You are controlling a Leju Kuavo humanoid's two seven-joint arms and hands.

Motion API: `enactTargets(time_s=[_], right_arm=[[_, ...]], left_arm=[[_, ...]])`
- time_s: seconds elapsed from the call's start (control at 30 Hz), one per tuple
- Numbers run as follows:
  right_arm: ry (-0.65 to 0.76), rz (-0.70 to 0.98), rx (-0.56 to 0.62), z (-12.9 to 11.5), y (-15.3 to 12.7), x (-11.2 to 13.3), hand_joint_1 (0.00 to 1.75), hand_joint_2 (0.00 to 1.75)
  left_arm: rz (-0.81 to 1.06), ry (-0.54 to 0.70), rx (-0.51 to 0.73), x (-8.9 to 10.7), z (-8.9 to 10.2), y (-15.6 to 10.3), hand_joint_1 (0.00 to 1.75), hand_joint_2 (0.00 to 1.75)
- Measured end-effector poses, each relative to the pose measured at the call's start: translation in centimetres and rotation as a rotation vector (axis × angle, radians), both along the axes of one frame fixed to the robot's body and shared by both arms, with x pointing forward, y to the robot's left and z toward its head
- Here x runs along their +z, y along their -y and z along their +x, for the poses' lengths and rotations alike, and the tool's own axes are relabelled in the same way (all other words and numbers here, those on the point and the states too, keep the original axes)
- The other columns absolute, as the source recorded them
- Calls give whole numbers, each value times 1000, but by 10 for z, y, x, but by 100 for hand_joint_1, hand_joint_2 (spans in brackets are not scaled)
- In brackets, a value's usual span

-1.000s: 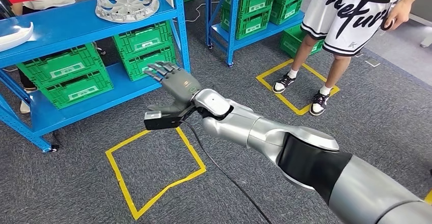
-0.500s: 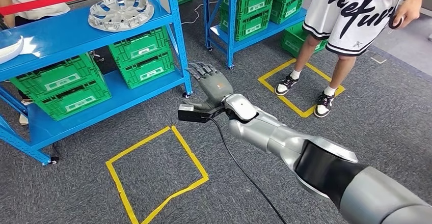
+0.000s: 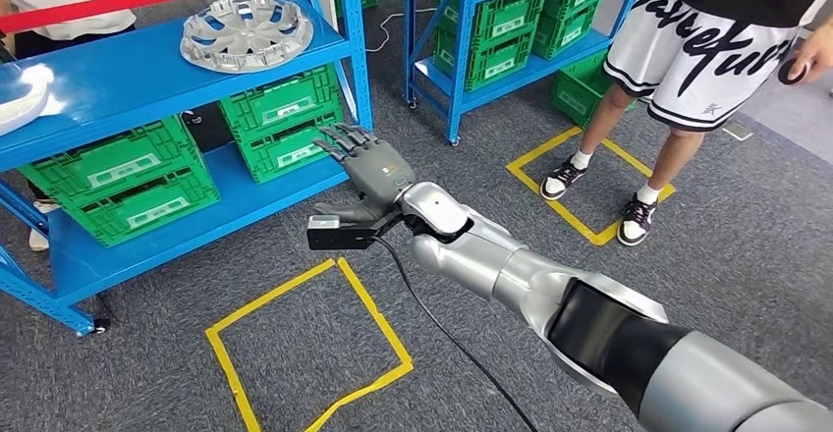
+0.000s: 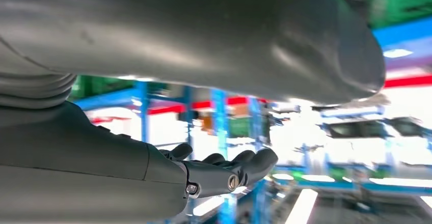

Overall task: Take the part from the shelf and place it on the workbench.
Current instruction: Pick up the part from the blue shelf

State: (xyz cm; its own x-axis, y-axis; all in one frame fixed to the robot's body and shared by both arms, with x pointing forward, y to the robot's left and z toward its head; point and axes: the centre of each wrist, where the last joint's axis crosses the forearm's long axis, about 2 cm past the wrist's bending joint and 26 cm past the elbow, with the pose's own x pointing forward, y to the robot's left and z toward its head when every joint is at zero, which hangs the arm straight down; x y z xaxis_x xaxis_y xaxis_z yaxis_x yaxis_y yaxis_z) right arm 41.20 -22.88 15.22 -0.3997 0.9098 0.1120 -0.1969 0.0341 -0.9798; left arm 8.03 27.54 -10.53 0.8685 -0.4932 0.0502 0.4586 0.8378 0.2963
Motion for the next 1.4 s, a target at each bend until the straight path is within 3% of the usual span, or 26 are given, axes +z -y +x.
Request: enactTargets(time_s=[0.2, 0.33, 0.67, 0.87, 1.13, 1.4], right_arm=[[7, 31, 95, 1, -45, 13, 0, 0], [23, 53, 108, 2, -53, 21, 0, 0], [11, 54, 121, -11, -61, 10, 0, 0], [28, 44, 94, -12, -56, 8, 0, 0], [-4, 17, 65, -21, -34, -13, 0, 0], [-5, 18, 65, -24, -30, -15, 0, 0]], left_arm=[[14, -10, 43, -1, -8, -1, 0, 0], [19, -14, 40, -1, -6, -1, 0, 0], [15, -30, 37, -3, -16, 0, 0, 0], [14, -11, 19, -1, -5, 4, 0, 0], [9, -16, 6, 0, -4, 10, 0, 0], [7, -8, -1, 1, 2, 10, 0, 0]])
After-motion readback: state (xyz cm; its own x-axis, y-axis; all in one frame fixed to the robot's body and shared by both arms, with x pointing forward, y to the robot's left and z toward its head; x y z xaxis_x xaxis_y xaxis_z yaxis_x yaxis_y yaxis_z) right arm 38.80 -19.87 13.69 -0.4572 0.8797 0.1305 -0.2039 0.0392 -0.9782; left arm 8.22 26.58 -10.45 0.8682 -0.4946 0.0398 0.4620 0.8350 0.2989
